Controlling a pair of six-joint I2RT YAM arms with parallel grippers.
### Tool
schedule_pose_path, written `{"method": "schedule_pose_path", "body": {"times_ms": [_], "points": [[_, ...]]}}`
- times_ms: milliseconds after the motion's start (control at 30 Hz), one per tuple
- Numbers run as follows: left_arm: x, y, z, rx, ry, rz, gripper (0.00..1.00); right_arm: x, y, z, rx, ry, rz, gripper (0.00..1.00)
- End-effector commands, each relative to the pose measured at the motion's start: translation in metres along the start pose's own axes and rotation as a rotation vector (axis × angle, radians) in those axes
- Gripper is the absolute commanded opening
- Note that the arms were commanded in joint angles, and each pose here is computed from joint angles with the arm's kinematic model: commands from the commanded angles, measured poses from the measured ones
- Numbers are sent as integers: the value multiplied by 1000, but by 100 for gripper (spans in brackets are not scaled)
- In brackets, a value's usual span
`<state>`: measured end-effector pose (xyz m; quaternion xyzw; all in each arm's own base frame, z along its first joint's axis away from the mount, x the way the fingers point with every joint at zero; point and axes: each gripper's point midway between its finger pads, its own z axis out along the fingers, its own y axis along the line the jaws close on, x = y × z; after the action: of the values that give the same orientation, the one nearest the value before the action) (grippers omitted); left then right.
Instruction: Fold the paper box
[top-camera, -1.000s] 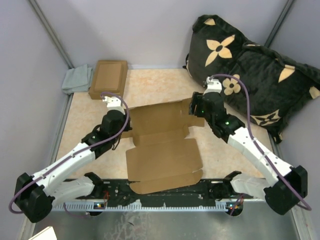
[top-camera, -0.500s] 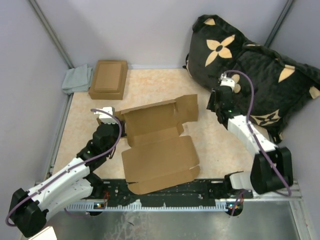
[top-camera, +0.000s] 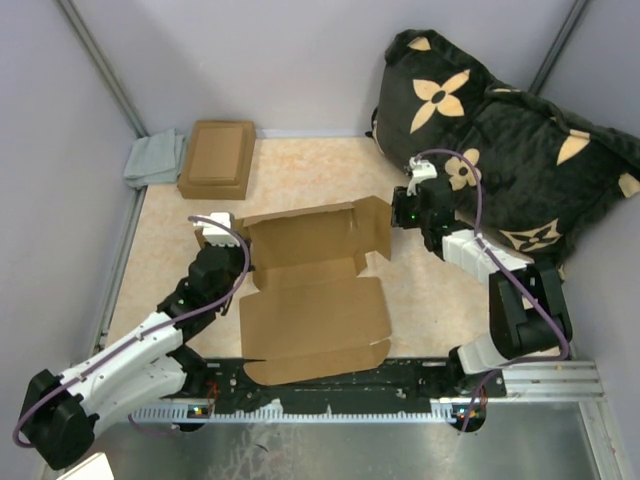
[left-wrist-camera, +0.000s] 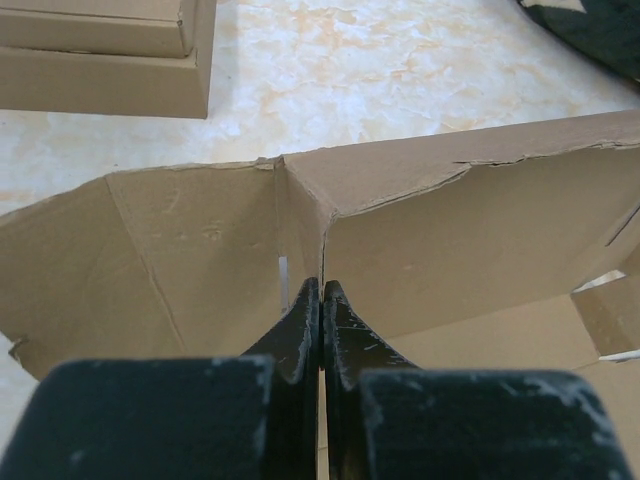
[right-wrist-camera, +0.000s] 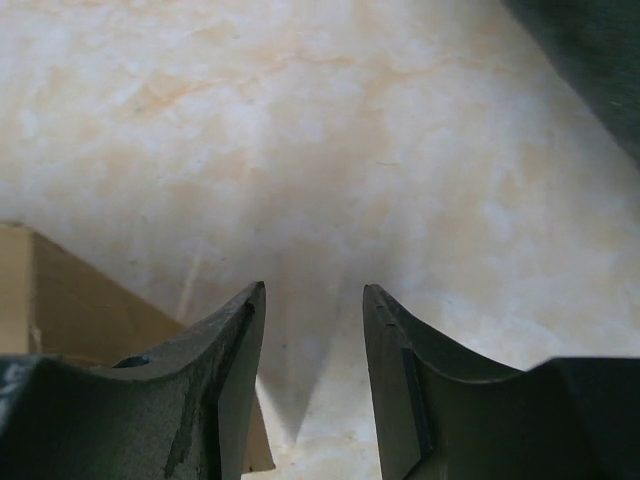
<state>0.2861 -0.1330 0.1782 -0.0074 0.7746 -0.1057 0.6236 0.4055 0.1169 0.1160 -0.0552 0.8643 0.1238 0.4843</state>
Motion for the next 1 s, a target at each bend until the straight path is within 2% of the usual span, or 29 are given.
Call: {"method": "schedule_pose_path", "body": {"times_ms": [0,367,633,967], "points": [[-9,-7,3,16,-18,2,0,-27,36,-18,-203,-102,-37,45],[18,-1,-1,25,14,-15,0,6,72,-70,-388,-71,44,48],[36,8,-6,21,12,-25,0,23,95,-90,-458,-66,24,50],[26,-2,-16,108,-54,-57,0,28,109,-104,-515,-60,20,53]]}}
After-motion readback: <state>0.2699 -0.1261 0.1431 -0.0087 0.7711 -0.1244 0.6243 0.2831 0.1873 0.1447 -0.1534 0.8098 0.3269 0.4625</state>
